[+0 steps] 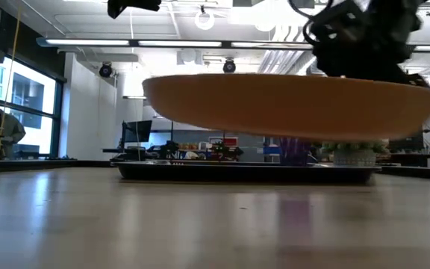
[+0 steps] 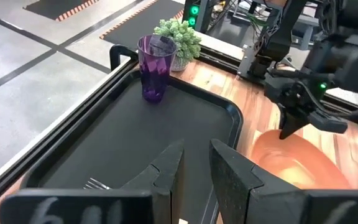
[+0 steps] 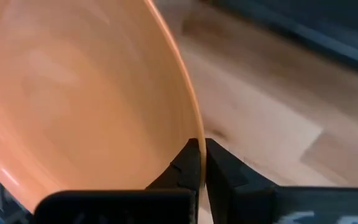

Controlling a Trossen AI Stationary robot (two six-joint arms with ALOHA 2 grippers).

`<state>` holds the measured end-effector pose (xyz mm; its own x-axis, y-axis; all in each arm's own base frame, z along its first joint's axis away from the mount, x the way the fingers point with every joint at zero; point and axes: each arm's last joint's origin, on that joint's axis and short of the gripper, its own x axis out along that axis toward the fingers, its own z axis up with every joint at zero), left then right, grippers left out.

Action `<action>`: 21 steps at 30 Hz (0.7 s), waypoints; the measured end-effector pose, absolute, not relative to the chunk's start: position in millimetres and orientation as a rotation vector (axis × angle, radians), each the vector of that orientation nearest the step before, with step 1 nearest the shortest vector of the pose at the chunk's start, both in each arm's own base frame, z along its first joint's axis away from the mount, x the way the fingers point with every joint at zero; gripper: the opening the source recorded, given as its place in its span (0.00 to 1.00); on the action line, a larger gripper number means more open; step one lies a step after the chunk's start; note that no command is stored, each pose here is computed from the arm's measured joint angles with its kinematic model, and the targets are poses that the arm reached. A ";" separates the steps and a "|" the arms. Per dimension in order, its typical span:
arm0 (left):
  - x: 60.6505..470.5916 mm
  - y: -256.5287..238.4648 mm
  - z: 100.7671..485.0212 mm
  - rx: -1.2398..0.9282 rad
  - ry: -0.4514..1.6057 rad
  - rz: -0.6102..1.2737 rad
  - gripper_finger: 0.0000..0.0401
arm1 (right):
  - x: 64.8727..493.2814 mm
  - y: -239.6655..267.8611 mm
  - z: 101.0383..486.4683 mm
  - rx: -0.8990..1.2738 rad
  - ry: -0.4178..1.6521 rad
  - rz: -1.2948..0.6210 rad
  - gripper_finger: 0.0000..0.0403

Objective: Pick and place plate/cup/fork/spoon on tray
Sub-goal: Put the orange plate on the black serving tray to the bottom left of the purple glass

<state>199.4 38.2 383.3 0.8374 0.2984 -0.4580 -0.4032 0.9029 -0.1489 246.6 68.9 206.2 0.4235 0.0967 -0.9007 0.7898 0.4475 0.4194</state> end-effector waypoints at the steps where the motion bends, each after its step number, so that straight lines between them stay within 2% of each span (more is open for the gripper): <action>1: 199.4 38.2 383.3 -0.243 0.443 0.375 0.16 | 248.7 65.0 208.1 1.041 1.046 -0.557 0.00; 21: 199.4 38.2 383.3 -0.171 0.455 0.358 0.16 | 262.7 -11.8 218.2 1.392 0.672 -0.978 0.00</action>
<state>199.4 38.2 383.3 0.8374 0.2984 -0.4580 -0.3739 0.9238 -0.0818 262.7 -11.8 218.2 0.4715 -0.1658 -0.8661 0.8680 -0.0859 0.4890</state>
